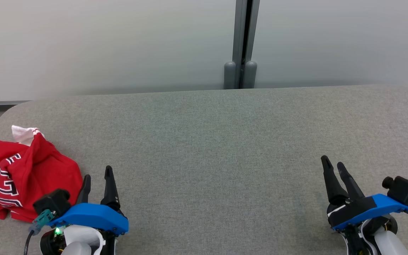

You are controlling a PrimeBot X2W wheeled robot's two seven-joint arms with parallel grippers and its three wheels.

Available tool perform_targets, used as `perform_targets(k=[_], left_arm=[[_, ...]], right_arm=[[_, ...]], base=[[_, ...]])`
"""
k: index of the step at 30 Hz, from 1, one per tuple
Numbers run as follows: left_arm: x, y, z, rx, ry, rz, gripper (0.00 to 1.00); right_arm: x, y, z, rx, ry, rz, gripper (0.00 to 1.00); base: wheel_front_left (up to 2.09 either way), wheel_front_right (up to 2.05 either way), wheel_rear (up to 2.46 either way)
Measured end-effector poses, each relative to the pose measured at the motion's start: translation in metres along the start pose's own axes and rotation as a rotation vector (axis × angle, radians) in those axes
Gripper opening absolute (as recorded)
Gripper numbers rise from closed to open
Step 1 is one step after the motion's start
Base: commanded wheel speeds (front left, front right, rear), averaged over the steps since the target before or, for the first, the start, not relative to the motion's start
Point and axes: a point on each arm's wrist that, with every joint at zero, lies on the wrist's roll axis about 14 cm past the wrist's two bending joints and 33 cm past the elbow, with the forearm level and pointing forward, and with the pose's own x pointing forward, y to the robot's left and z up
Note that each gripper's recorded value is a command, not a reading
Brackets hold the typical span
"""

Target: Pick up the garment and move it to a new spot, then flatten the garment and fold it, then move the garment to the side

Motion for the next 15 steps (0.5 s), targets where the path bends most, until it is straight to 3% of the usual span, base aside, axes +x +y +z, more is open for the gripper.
perform_targets(k=[15], left_arm=[[-0.0015, -0.0036, -0.0064, 0.196, -0.005, -0.004, 1.0]], right_arm=[[0.0002, 0.0037, -0.0083, -0.185, 0.02, 0.029, 1.0]], base=[[0.0, 0.0, 0.0]])
